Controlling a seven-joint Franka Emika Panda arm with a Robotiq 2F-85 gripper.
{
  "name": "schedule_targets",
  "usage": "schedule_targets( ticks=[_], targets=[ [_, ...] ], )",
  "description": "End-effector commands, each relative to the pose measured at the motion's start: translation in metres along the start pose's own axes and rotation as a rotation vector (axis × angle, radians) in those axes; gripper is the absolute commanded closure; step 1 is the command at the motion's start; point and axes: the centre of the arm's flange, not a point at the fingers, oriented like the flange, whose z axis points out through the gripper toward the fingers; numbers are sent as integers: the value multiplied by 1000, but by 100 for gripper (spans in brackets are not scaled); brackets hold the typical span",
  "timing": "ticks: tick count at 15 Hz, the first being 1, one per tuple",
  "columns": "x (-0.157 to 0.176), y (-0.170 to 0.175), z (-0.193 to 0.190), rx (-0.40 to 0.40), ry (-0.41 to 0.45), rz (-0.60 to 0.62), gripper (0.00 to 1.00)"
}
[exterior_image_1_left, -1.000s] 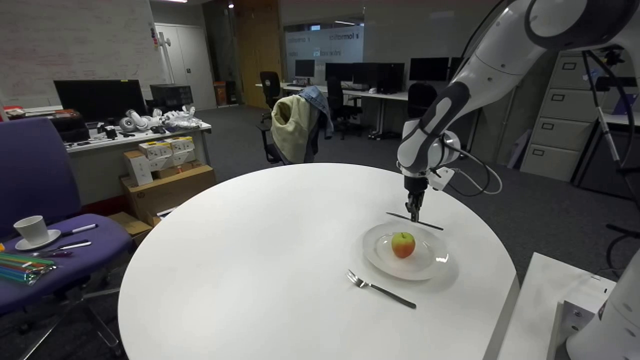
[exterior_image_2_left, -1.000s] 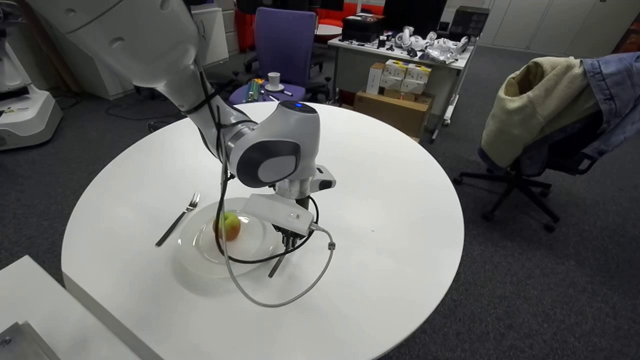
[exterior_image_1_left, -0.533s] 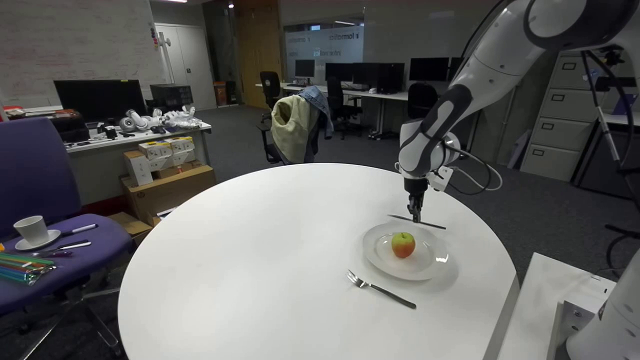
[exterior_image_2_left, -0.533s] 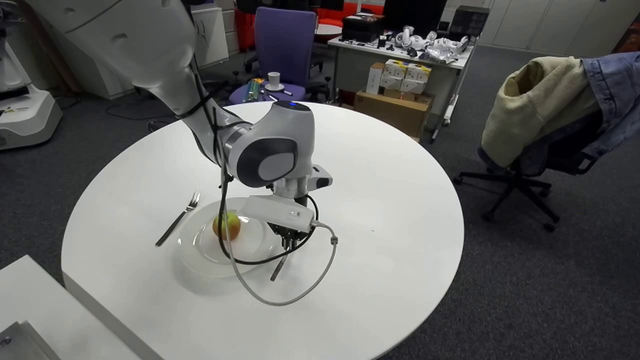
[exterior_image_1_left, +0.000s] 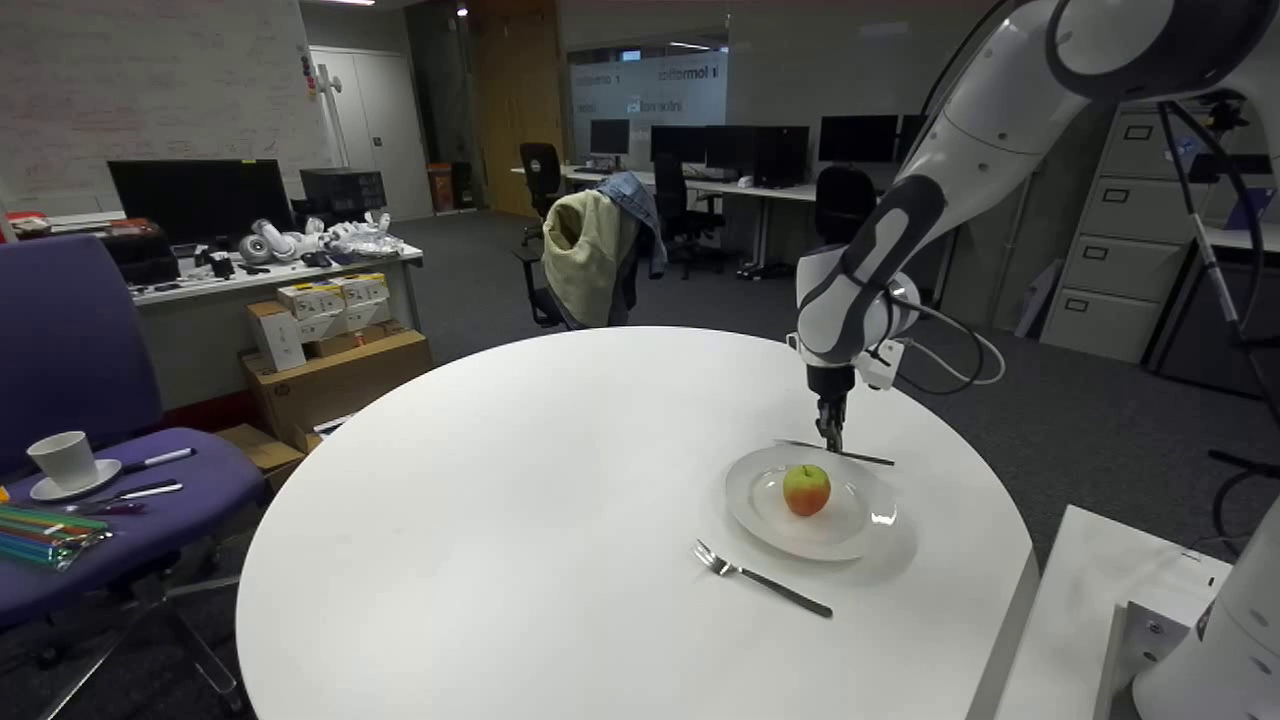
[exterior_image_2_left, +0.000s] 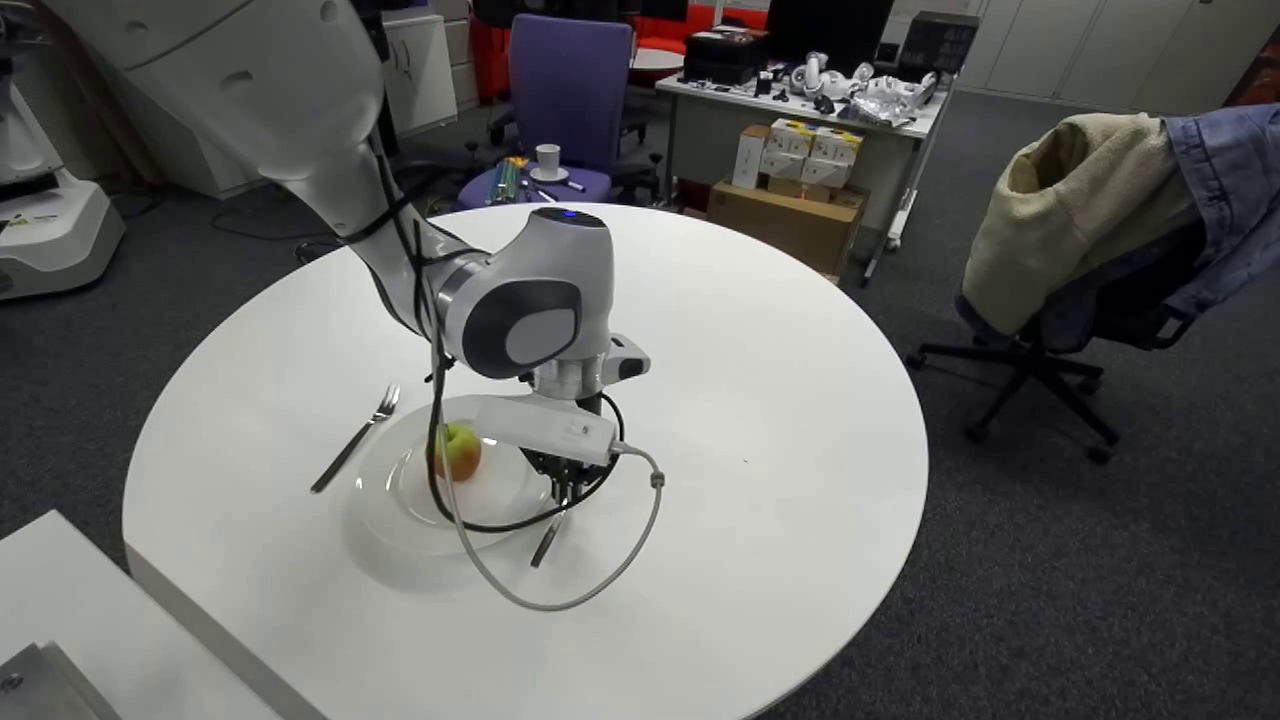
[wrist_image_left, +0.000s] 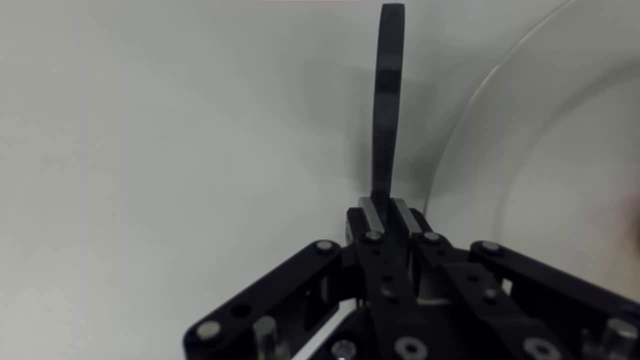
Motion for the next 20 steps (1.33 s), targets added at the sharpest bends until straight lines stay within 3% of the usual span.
schedule_targets(
  ticks=[1,13,20],
  targets=[
    [-17,-6,-5,-24,30,7,98],
    [-36,17,-1,-48,34,57,98],
    [-30,19,-1,-48,78,58,98]
  ],
)
